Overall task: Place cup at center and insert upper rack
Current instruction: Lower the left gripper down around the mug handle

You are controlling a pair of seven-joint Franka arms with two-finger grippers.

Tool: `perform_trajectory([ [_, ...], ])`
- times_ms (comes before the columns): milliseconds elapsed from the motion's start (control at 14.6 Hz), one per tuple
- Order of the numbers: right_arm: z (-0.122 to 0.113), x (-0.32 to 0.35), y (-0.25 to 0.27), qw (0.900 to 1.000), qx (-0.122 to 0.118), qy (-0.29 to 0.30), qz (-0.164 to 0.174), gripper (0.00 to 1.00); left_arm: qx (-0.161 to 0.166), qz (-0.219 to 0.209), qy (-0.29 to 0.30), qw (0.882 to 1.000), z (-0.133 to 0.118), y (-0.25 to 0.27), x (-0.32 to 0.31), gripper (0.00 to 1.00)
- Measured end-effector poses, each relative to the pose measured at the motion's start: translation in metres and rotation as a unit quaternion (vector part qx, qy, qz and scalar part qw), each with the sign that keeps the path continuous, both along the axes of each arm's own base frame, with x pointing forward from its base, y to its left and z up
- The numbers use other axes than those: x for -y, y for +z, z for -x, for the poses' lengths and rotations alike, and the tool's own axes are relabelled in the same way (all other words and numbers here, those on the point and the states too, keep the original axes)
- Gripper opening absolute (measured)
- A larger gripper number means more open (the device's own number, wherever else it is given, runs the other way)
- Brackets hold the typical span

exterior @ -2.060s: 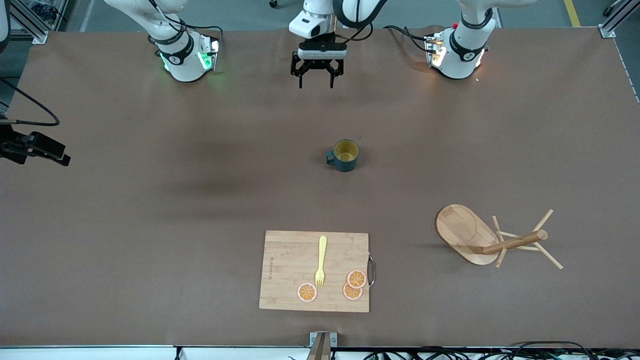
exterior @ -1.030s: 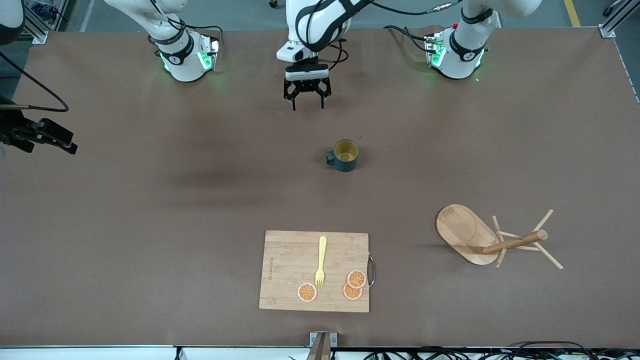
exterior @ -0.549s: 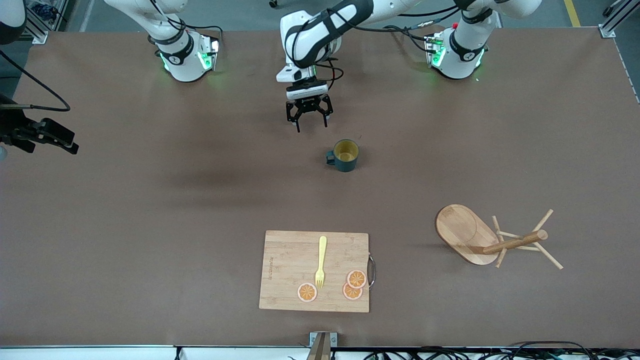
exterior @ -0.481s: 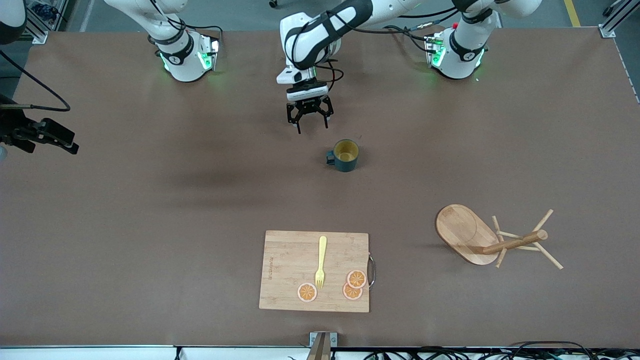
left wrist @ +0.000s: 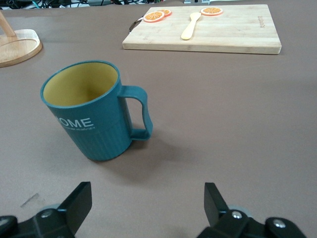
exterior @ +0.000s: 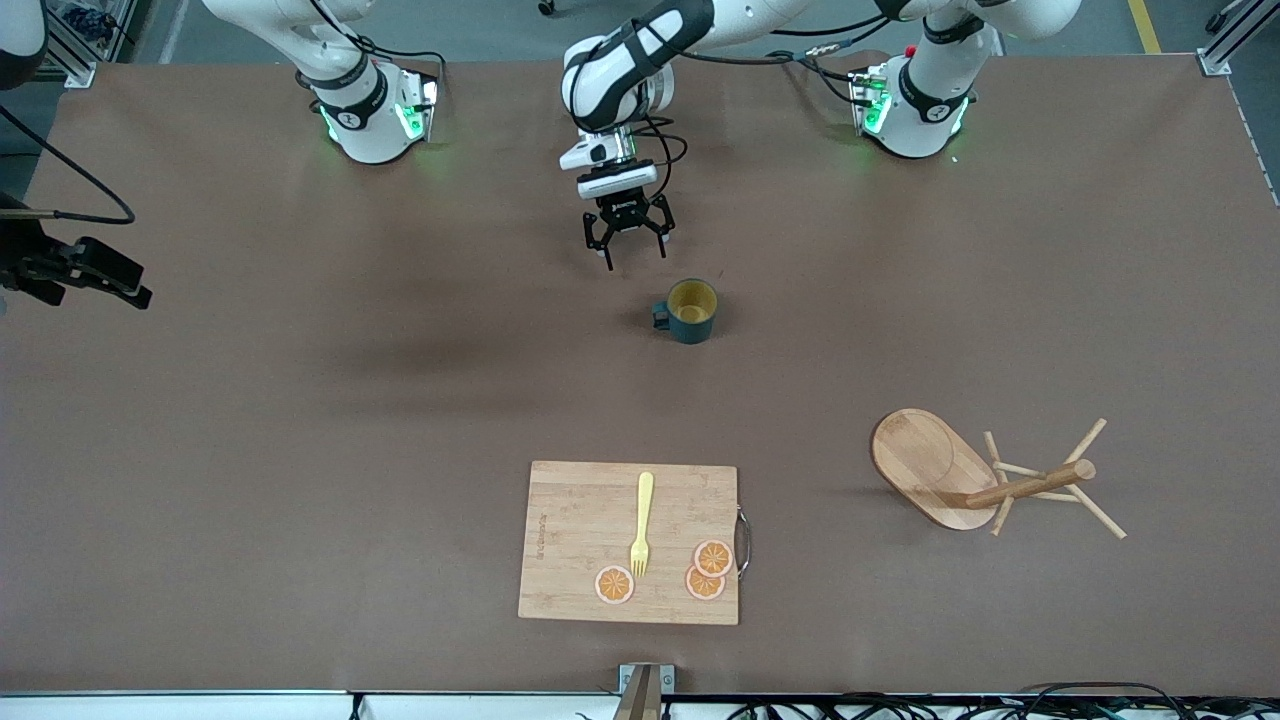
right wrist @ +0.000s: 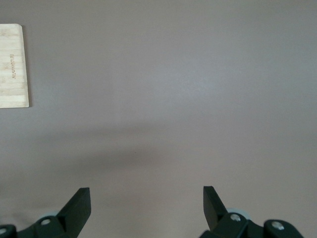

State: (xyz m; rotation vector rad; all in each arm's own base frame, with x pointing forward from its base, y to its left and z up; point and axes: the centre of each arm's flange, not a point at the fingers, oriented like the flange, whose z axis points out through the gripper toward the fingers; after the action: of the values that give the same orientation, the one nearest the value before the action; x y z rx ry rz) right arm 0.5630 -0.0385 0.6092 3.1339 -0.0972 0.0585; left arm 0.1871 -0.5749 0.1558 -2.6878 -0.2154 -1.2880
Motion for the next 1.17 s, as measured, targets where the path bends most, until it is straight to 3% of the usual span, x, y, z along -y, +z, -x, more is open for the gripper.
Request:
perform_trajectory([
  [275,0.000,0.004,0.000,1.000,0.000,-0.002,0.000,1.00,0.058,0.017,-0.023,0.998,0.006,-0.020,-0.006,0.98],
  [412,0.000,-0.001,0.000,1.000,0.000,0.002,0.000,1.00,0.071,0.012,-0.029,0.997,0.007,-0.033,-0.012,0.98],
  [618,0.000,-0.002,0.000,1.000,0.000,0.003,0.000,1.00,0.092,-0.004,-0.026,0.995,-0.009,-0.045,-0.020,0.96],
  [687,0.000,-0.002,0.000,1.000,0.000,0.003,0.000,1.00,0.096,-0.005,-0.024,0.995,-0.015,-0.046,-0.021,0.96],
  [824,0.000,-0.002,0.000,1.000,0.000,0.004,0.000,1.00,0.099,-0.001,-0.020,0.995,-0.022,-0.046,-0.016,0.84],
  [1167,-0.001,0.000,0.001,1.000,0.004,0.002,0.000,1.00,0.107,-0.002,-0.026,0.994,-0.035,-0.040,-0.003,0.79],
])
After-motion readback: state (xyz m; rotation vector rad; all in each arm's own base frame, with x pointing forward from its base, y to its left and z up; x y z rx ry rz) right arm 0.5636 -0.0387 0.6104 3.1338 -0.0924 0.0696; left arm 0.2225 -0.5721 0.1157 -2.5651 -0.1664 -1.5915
